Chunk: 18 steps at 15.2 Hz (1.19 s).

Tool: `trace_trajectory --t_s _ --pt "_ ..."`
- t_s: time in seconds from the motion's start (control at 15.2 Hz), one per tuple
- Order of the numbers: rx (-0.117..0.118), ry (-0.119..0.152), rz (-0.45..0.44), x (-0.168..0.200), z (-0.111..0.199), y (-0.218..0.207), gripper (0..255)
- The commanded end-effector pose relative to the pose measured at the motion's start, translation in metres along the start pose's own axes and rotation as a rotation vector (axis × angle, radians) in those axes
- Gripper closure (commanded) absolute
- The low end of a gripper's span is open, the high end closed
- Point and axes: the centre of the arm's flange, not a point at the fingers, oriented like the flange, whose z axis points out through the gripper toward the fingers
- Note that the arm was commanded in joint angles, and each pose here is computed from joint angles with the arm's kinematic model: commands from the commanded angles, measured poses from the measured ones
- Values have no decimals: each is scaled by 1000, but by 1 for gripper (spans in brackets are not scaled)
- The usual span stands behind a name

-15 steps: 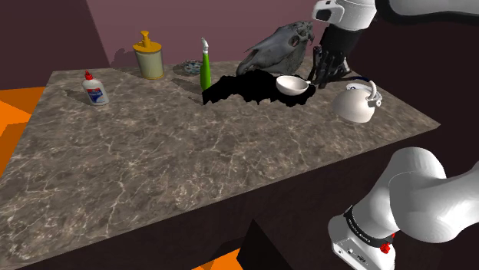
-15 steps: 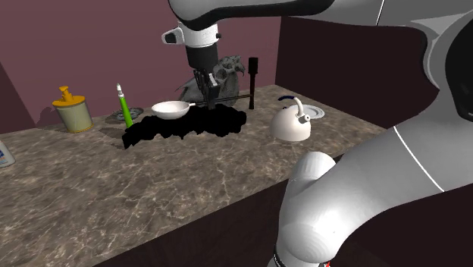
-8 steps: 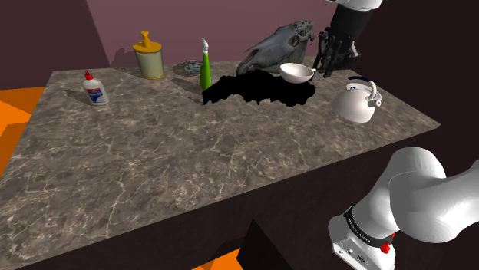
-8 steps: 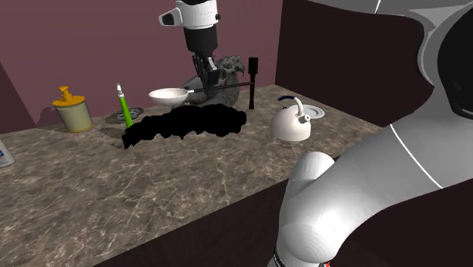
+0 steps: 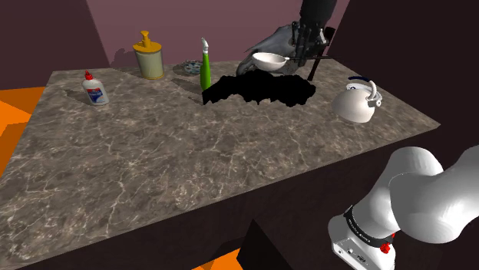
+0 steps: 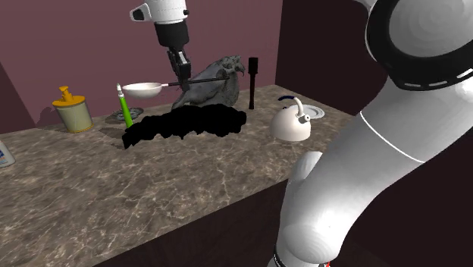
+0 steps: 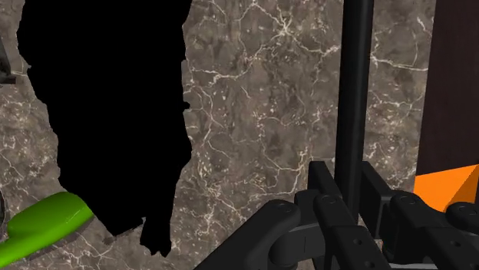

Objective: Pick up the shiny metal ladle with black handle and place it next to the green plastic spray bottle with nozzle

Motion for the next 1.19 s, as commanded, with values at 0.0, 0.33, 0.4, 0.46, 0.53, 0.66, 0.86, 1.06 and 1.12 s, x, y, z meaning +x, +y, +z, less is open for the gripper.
trace_trajectory --t_s 0.0,0.33,0.4,0.46,0.53,0.66,0.86,1.06,1.12 --pt "0 0 0 19 -2 19 255" --pt "0 0 0 64 -2 67 255" --pt "0 0 0 73 -2 76 255" --pt "0 0 0 82 -2 86 255" --pt "0 0 0 91 -3 96 255" --pt "0 0 0 109 -3 115 255" --pt "0 0 0 136 -3 144 255" --pt "0 0 0 164 -3 173 255" --pt "0 0 0 164 2 172 255"
